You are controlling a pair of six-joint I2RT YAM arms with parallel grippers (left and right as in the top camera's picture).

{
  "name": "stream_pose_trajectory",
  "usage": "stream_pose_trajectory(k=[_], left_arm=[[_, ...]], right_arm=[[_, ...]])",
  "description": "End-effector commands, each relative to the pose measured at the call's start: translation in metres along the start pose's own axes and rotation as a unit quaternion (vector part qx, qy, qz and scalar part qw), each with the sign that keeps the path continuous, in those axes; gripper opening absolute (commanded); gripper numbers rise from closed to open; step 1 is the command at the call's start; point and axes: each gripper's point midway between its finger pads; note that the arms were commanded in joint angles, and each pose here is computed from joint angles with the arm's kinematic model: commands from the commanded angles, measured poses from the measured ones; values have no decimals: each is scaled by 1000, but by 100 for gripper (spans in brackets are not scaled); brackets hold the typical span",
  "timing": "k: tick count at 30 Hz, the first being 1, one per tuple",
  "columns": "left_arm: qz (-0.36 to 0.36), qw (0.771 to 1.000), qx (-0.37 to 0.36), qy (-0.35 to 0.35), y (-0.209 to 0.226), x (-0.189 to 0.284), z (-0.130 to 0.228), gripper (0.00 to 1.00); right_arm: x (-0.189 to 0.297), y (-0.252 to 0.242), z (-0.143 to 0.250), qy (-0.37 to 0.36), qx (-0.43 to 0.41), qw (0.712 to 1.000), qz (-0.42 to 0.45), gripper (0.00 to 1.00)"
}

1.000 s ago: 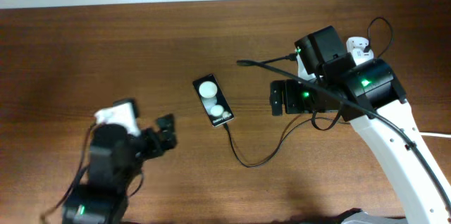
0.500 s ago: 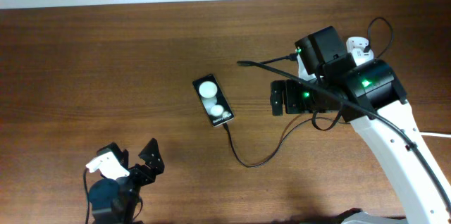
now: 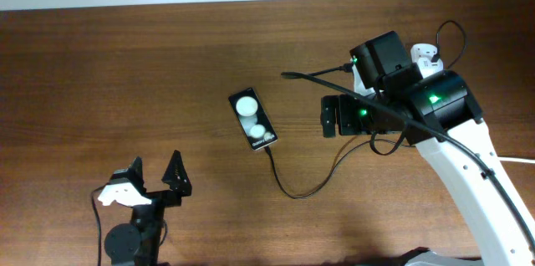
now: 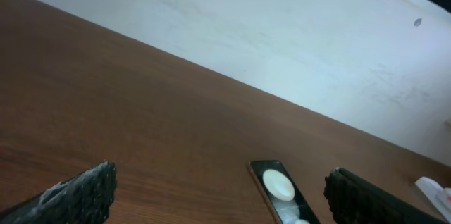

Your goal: Plug charger to phone and switch on socket

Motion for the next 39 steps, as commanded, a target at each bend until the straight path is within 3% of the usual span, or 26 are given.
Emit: stream_pose_trajectory(k=[1, 18, 20, 28, 34, 39], left_arm=[[0, 1000, -18, 0, 1, 0, 1, 99], [0, 1000, -18, -1, 1, 0, 1, 99], [0, 1000, -18, -1, 1, 0, 1, 99], [0, 1000, -18, -1, 1, 0, 1, 99], [0, 1000, -18, -1, 1, 0, 1, 99], [0, 1000, -18, -1, 1, 0, 1, 99]], right_arm=[[4, 0, 2, -6, 6, 1000, 2, 99], [3, 0, 2, -5, 6, 1000, 3, 99], [1, -12, -3, -13, 4, 999, 36, 99], [12, -8, -56, -185, 38, 982, 27, 99], [-25, -18, -16, -283, 34, 958, 7, 99], [-49, -31, 32, -389, 29, 921, -15, 99]])
Point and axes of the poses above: each gripper's point midway between its finger pads, its own x axis back along the fingers, its own y axis along the line the jaws close on, z = x × y, and after that the axes turned 7 degrees about x, right-handed
